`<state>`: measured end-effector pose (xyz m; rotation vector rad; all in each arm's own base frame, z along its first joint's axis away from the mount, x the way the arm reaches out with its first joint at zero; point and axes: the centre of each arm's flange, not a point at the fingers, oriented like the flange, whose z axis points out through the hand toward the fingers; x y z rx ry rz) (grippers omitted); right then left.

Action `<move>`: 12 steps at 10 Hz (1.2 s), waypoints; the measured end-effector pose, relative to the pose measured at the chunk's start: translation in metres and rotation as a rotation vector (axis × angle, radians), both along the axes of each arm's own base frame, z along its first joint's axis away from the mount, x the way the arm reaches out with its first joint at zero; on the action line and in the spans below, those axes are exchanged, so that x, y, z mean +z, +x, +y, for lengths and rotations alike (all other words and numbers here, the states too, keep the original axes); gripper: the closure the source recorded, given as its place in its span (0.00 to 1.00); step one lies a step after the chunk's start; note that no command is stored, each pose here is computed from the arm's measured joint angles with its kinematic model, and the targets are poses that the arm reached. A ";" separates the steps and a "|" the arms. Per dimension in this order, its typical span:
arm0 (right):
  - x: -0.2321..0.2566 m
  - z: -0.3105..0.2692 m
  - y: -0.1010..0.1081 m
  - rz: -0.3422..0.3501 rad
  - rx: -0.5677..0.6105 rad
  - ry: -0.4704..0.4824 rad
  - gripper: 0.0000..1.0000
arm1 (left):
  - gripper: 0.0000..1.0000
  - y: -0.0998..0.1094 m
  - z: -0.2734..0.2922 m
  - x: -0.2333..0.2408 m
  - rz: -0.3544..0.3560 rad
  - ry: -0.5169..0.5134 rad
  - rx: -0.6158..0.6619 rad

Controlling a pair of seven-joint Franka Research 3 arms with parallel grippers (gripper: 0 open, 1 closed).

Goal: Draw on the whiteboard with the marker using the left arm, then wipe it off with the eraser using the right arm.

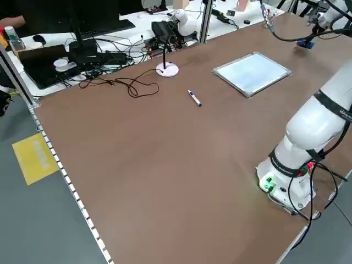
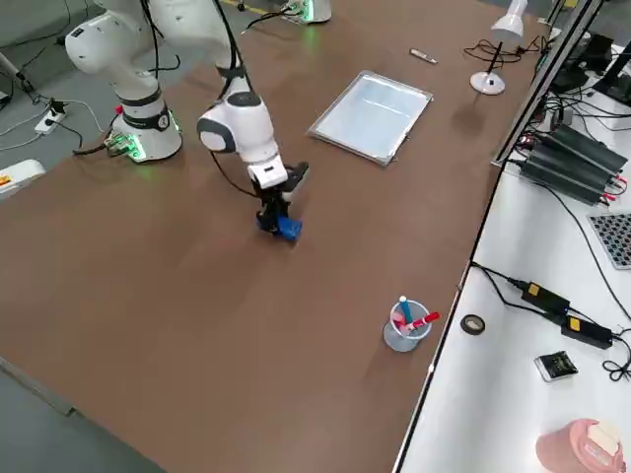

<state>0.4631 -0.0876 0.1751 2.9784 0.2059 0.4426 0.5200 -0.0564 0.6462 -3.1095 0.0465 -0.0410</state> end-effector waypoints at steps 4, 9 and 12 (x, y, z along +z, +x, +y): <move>-0.005 -0.003 0.001 -0.016 -0.002 -0.001 0.44 | 0.00 0.001 0.002 -0.001 0.002 0.000 0.003; -0.004 -0.006 0.001 -0.017 -0.009 -0.004 0.31 | 0.00 0.001 0.002 -0.002 0.003 0.000 0.003; -0.004 -0.009 0.001 -0.018 -0.015 -0.005 0.03 | 0.00 0.002 0.007 -0.003 0.005 0.000 0.011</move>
